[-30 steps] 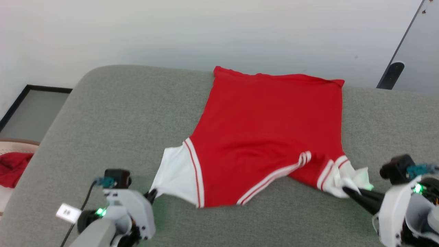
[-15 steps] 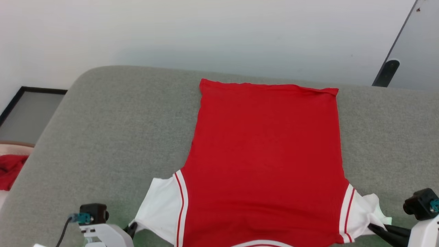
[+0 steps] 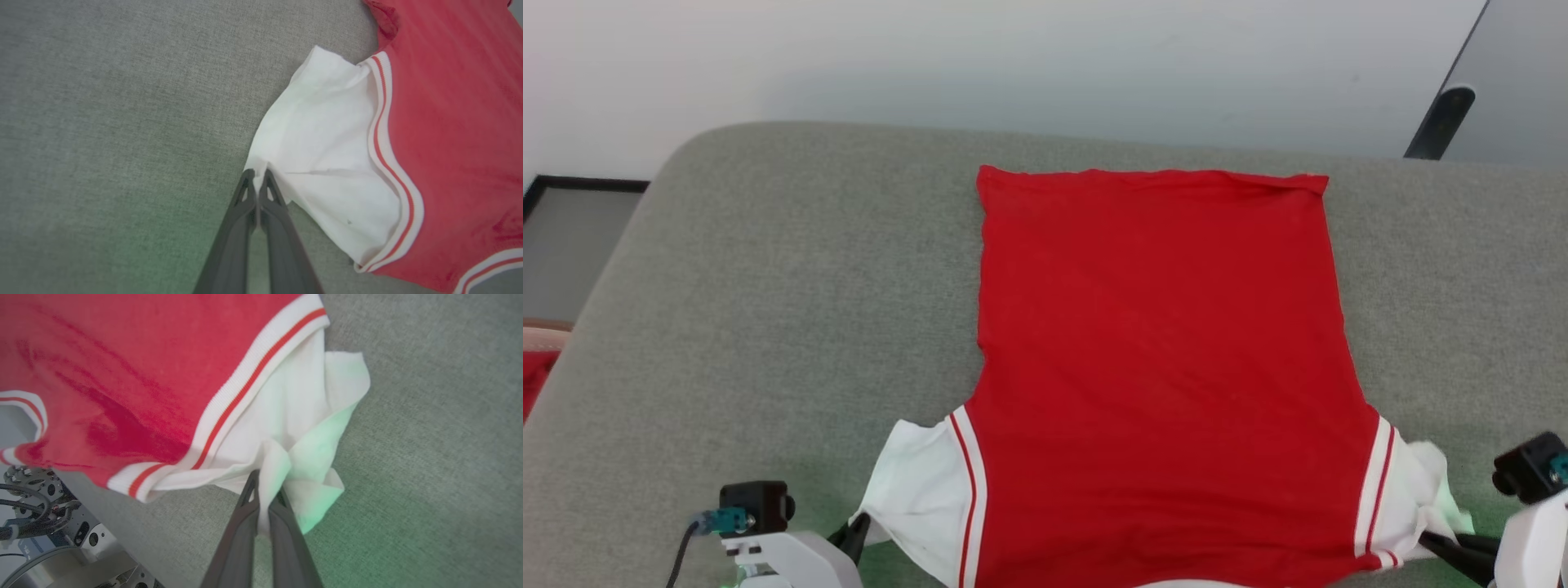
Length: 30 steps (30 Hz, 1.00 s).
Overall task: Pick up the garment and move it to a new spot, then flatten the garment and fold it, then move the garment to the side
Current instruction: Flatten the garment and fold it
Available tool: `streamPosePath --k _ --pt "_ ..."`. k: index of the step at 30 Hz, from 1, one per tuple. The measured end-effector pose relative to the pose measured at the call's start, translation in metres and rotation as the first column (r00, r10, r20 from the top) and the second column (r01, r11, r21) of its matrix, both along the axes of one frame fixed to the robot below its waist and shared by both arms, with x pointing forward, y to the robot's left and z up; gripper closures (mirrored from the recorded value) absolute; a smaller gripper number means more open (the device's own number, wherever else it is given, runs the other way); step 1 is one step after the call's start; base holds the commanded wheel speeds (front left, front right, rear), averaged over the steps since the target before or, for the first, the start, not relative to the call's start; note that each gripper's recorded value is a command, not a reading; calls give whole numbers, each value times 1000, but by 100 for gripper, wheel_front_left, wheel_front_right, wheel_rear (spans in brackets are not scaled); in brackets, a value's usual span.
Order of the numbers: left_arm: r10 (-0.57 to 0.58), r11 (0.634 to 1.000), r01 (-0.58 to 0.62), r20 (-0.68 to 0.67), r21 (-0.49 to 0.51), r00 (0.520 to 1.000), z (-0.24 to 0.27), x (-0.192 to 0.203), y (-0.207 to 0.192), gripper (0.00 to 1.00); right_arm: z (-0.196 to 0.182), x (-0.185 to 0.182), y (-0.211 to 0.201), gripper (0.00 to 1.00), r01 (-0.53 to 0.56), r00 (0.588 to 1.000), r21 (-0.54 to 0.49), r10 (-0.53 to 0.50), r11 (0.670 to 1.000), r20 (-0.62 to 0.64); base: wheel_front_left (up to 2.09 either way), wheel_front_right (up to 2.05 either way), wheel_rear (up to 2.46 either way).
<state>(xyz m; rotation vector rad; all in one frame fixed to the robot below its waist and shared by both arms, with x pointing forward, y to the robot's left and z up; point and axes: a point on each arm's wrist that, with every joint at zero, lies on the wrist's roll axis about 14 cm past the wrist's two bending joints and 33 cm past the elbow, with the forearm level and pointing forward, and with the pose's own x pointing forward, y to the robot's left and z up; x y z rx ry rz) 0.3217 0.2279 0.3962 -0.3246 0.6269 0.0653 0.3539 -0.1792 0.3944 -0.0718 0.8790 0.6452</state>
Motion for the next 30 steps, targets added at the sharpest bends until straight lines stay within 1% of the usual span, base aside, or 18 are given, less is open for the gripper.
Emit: streamPosePath --k 4,11,12,15,16,18,20,21,23,25,27,28,30 --pt "-13 1000 13 5 0 1000 -1 6 -5 100 -1 7 -3 0 29 999 -3 -29 1000 -33 0 0 0" --pt "-16 1000 16 37 -1 999 -1 17 -10 100 21 23 0 0 50 999 60 -50 997 4 0 0 0" --pt "-16 1000 16 43 0 999 -1 19 -11 100 26 26 3 0 40 999 72 -41 997 24 0 0 0" --pt "-26 1000 25 73 17 997 2 27 -11 100 54 50 9 0 41 989 139 -60 989 133 0 0 0" --pt "-24 1000 22 86 16 996 3 30 -11 100 64 59 10 0 23 980 142 -51 990 192 0 0 0" --pt "-28 999 26 105 19 994 5 35 -12 100 89 83 13 0 23 948 190 -82 982 309 0 0 0" --pt "-23 1000 20 124 21 992 7 40 -12 100 115 110 15 0 18 893 225 -117 974 434 0 0 0" --pt "-26 999 24 126 23 992 6 42 -12 100 125 122 17 0 17 868 238 -133 971 479 0 0 0" --pt "-30 999 27 134 24 990 6 45 -14 100 136 139 22 0 7 829 230 -135 973 543 0 0 0" --pt "-32 999 28 142 24 989 6 49 -16 100 142 156 31 0 17 810 256 -163 967 563 0 0 0" --pt "-38 999 35 146 28 989 4 53 -17 100 145 174 39 0 22 796 246 -166 969 582 0 0 0" --pt "-42 999 39 148 23 988 4 56 -19 100 147 183 44 0 33 798 258 -181 965 575 0 0 0" --pt "-46 999 44 154 17 987 3 61 -23 100 142 200 52 0 47 810 226 -170 973 562 0 0 0"
